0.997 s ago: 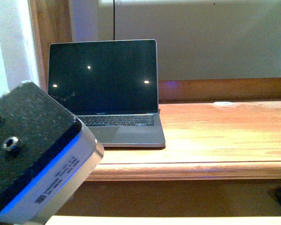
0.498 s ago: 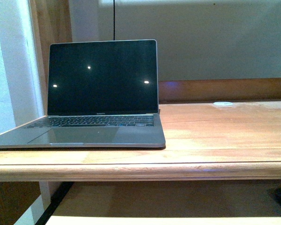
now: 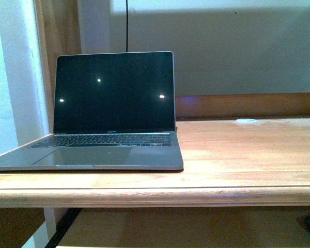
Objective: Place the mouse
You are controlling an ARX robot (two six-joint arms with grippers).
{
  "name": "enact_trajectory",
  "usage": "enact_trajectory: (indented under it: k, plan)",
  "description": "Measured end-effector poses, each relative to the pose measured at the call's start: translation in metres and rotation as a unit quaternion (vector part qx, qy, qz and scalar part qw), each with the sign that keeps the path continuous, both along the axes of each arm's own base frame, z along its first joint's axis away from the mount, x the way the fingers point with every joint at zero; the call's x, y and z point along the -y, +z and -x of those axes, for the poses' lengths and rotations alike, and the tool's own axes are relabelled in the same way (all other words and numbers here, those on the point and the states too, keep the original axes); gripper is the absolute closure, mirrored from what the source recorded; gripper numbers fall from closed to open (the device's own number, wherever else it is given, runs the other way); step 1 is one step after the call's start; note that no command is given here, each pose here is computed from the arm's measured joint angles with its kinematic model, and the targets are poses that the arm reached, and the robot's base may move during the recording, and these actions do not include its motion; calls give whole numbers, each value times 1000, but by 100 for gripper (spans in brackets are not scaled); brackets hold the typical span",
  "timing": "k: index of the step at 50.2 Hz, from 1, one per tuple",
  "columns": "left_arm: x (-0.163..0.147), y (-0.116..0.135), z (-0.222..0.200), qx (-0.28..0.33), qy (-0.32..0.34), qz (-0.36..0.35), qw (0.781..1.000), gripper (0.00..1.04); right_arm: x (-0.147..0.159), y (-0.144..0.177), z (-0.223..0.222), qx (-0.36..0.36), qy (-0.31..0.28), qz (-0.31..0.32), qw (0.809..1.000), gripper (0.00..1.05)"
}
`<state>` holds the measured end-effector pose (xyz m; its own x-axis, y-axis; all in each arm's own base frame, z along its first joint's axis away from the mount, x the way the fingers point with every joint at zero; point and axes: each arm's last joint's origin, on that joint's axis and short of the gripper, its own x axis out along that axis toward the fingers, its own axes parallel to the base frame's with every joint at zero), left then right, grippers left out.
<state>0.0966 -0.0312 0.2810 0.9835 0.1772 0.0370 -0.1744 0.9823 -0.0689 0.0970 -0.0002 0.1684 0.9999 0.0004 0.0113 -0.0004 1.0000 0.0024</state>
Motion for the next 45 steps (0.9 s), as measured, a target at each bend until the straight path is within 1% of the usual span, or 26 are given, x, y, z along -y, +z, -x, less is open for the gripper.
enact_trajectory:
  k: [3, 8, 11, 14, 17, 18, 23, 27, 28, 30, 35, 39, 40, 43, 45]
  plan:
    - [1, -5, 0, -9, -38, -11, 999, 15, 0, 0, 0, 0, 0, 0, 1000, 7]
    - [0, -23, -1, -19, -91, -23, 995, 29, 0, 0, 0, 0, 0, 0, 1000, 7]
    - [-4, -35, -2, -25, -97, -26, 995, 40, 0, 0, 0, 0, 0, 0, 1000, 7]
    - [-6, -41, -2, -25, -96, -27, 995, 47, 0, 0, 0, 0, 0, 0, 1000, 7]
    - [-10, -48, -1, -24, -95, -28, 995, 58, 0, 0, 0, 0, 0, 0, 1000, 7]
    - [-11, -51, -1, -23, -95, -27, 995, 63, 0, 0, 0, 0, 0, 0, 1000, 7]
    - [-15, -63, -1, -23, -96, -28, 995, 83, 0, 0, 0, 0, 0, 0, 1000, 7]
    - [-19, -72, -1, -24, -92, -27, 995, 100, 0, 0, 0, 0, 0, 0, 1000, 7]
    - [-20, -74, -1, -25, -95, -26, 995, 102, 0, 0, 0, 0, 0, 0, 1000, 7]
    - [-23, -77, -1, -23, -110, -29, 993, 102, 0, 0, 0, 0, 0, 0, 1000, 7]
    - [-31, -84, -1, -25, -86, -29, 996, 102, 0, 0, 0, 0, 0, 0, 1000, 7]
    - [-30, -88, -1, -24, -91, -29, 995, 102, 0, 0, 0, 0, 0, 0, 1000, 7]
    - [-31, -89, -1, -24, -91, -29, 995, 102, 0, 0, 0, -5, -3, 0, 1000, 7]
    - [-31, -92, -1, -24, -90, -30, 995, 102, -2, -2, -2, -63, -23, 3, 998, 7]
    - [-31, -94, -1, -23, -90, -30, 995, 102, -5, -1, -4, -80, -19, 7, 997, 7]
